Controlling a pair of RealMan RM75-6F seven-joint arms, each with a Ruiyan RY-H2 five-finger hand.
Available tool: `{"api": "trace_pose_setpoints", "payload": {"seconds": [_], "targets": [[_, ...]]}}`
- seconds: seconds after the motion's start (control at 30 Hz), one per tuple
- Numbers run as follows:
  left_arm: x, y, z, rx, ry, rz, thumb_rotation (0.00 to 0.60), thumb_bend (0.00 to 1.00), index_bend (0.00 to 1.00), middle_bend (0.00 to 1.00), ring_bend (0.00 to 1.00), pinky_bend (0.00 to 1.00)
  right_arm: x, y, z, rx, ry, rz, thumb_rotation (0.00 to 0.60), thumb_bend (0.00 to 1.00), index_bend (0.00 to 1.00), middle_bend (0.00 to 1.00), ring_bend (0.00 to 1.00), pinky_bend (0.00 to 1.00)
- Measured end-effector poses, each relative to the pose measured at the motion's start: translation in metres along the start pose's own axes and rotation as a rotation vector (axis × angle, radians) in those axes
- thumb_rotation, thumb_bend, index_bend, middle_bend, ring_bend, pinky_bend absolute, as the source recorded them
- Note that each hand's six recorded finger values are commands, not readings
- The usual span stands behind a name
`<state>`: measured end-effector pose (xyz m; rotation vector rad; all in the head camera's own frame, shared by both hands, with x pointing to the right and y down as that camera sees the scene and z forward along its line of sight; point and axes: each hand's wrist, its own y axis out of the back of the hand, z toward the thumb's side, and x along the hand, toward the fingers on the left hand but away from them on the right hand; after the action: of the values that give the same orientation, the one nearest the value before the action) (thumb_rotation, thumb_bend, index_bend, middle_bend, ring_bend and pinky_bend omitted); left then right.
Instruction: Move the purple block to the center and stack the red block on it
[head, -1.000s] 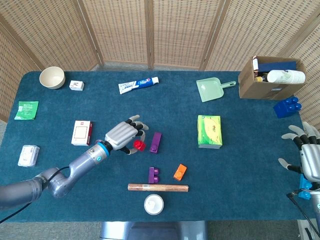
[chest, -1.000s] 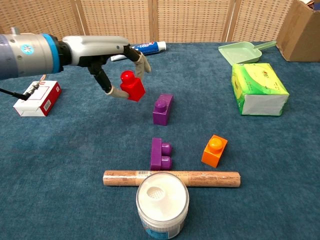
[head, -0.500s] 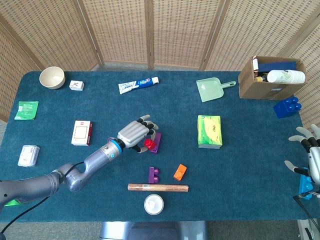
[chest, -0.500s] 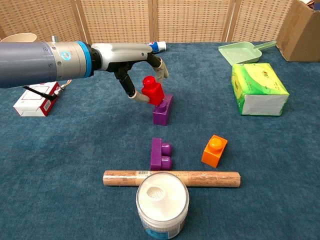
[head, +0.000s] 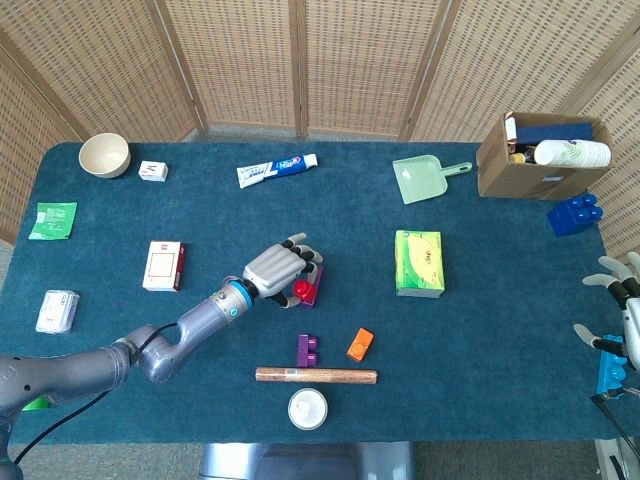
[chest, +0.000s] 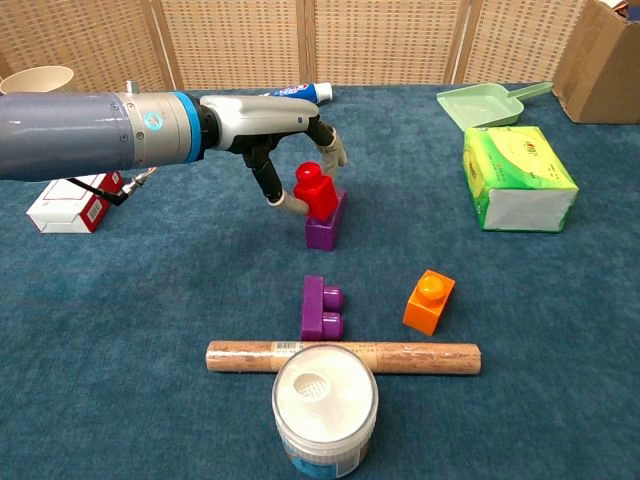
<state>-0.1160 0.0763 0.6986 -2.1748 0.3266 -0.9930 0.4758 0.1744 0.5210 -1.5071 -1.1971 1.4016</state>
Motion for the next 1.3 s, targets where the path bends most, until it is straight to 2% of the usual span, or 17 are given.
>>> {"api": "trace_pose_setpoints", "payload": {"seconds": [0.33,1.07,1.2,1.3], "targets": [[0.01,0.005,0.009,0.047,-0.015,-0.014,0.6,0.38,0.56,0.23,0.19,0.0,0.005,-0.001,-0.005,-0.012,-0.014,0.004,0.6,0.13,0.34,0.19,0.0,0.11],[0.018,-0.001,0.01,0.086,0.004,-0.05,0.6,0.38,0.55,0.22,0.19,0.0,0.009,-0.003,-0.012,-0.024,-0.03,0.009,0.6,0.13,0.34,0.19,0.0,0.11],[0.018,-0.001,0.01,0.086,0.005,-0.052,0.6,0.38,0.47,0.2,0.15,0.0,0.009,-0.003,-0.012,-0.026,-0.031,0.008,0.6,0.13,0.34,0.19,0.0,0.11],[0.018,0.0,0.01,0.088,0.005,-0.059,0.6,0.38,0.35,0.16,0.11,0.0,0.01,-0.002,-0.013,-0.027,-0.033,0.007,0.6,0.13,0.34,0.19,0.0,0.11]]}}
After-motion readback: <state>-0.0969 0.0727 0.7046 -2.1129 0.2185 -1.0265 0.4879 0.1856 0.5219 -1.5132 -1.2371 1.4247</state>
